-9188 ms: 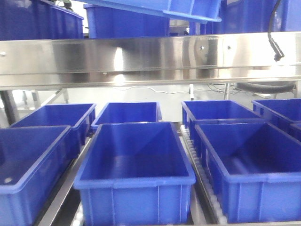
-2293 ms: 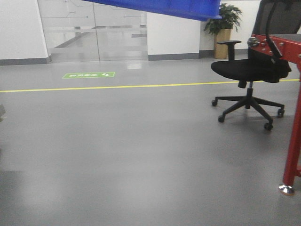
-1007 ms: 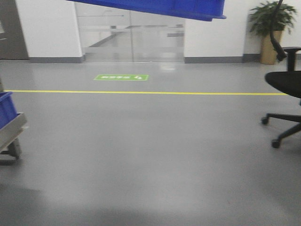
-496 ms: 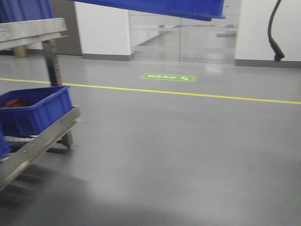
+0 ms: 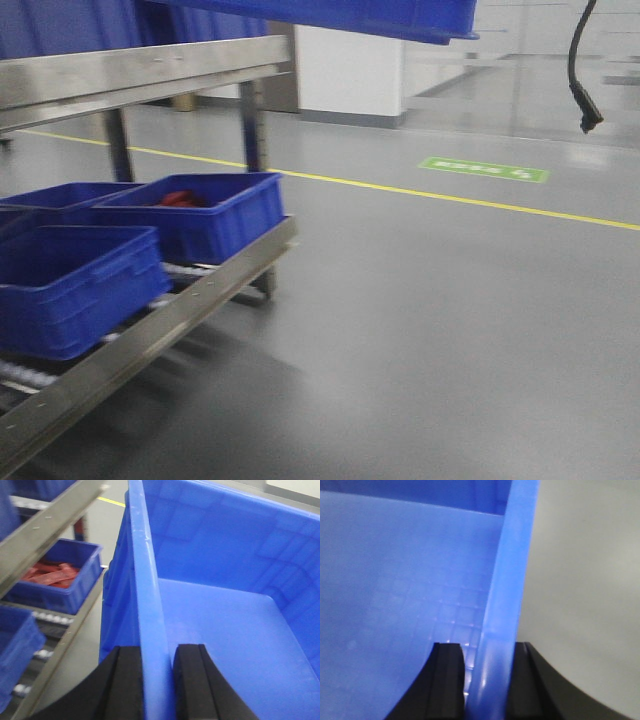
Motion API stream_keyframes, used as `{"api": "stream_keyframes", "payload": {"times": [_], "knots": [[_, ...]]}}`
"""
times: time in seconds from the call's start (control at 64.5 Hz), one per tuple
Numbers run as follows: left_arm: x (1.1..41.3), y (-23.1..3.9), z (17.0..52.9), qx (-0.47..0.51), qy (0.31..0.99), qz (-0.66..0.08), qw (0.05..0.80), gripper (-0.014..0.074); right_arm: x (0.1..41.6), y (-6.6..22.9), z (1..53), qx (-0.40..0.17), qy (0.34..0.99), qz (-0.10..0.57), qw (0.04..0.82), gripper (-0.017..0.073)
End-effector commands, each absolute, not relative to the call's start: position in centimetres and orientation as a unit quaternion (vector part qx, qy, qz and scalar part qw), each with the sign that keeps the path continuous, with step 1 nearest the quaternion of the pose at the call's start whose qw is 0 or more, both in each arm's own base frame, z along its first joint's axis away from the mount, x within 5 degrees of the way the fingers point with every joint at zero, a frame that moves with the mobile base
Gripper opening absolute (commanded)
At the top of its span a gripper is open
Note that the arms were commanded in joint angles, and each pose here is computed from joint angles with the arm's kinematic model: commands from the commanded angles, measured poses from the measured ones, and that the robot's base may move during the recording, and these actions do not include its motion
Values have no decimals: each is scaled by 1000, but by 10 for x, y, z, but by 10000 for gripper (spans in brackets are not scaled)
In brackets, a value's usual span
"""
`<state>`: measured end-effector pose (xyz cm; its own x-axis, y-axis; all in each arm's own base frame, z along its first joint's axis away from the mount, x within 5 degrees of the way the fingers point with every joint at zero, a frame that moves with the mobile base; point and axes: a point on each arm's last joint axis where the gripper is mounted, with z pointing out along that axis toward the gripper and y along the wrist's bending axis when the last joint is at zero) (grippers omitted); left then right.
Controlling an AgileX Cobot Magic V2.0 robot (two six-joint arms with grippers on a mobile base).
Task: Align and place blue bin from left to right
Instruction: 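Drive the base toward the other roller rack holding the bin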
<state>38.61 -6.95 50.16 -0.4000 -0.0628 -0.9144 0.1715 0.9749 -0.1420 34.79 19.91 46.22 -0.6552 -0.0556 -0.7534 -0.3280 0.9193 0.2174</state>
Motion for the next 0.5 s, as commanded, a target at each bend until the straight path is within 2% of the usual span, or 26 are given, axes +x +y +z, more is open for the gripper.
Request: {"api": "stream_keyframes", "payload": {"times": [0.0,0.48], "knots": [[375,-67,529,36,782,-108,613,-111,342,194,484,-119,865,175,456,-152],[375,-67,529,36,782,-108,613,-111,342,194,484,-119,865,175,456,-152]]}}
